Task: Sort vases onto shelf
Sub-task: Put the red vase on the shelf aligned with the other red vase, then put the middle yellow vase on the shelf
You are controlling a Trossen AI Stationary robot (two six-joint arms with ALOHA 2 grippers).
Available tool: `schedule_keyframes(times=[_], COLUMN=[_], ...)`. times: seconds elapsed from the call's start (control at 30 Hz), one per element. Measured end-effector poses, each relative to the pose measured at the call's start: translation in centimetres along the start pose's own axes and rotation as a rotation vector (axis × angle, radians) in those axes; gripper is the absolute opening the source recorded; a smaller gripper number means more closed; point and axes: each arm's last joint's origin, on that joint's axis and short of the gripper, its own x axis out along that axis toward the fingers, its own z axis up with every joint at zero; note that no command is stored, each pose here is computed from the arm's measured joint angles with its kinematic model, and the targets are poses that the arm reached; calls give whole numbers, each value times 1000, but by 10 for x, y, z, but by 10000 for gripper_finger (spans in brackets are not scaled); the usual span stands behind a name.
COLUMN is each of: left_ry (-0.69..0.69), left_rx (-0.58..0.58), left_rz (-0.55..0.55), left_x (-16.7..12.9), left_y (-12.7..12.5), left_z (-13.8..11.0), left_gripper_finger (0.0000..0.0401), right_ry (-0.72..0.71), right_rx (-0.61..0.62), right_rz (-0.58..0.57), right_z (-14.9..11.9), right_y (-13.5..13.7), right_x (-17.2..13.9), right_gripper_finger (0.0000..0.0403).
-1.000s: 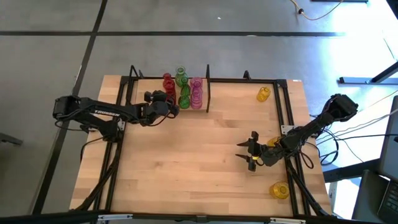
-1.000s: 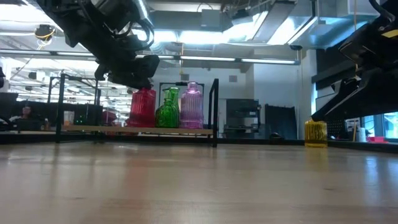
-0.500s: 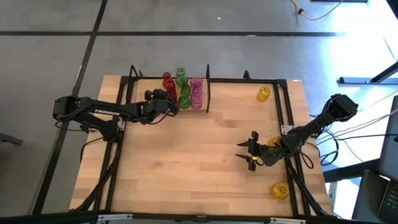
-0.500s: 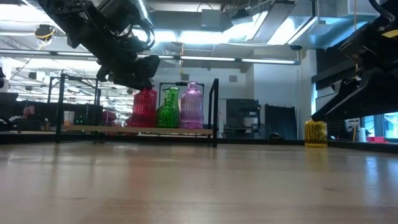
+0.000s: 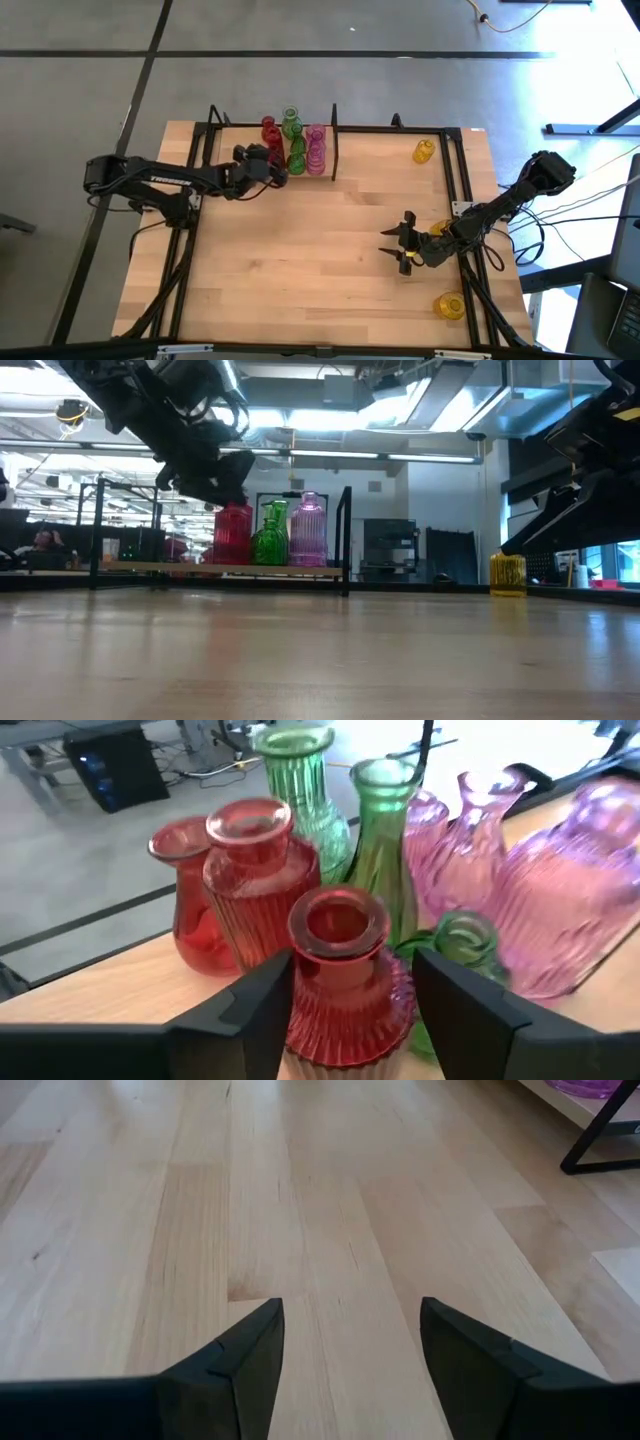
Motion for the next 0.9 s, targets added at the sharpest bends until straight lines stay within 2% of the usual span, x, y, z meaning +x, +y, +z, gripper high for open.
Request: schedule_keyframes(times=[0.13,0.33,0.43,0.6,0.9], left_ry=[-28,-69,-100,-162,-209], left_rx=[-45,-56,-39,-17,11], left_rz=[-58,-260,-320,-253,-292], left_x=[-11,-39,-53,-62,-74], left_y=[4,5,4,9,13], left_z=[11,26,29,34,41], left_gripper_finger=[198,198,197,197,196], right_ry=[0,0,0,-3,-10], right_rx=[0,-1,-3,-3,-3], right_rz=[0,0,0,-7,-23], right_z=[0,0,0,0,0], right_y=[0,0,0,0,-1], right_x=[0,0,0,0,0], right_gripper_finger=[216,216,216,216,216])
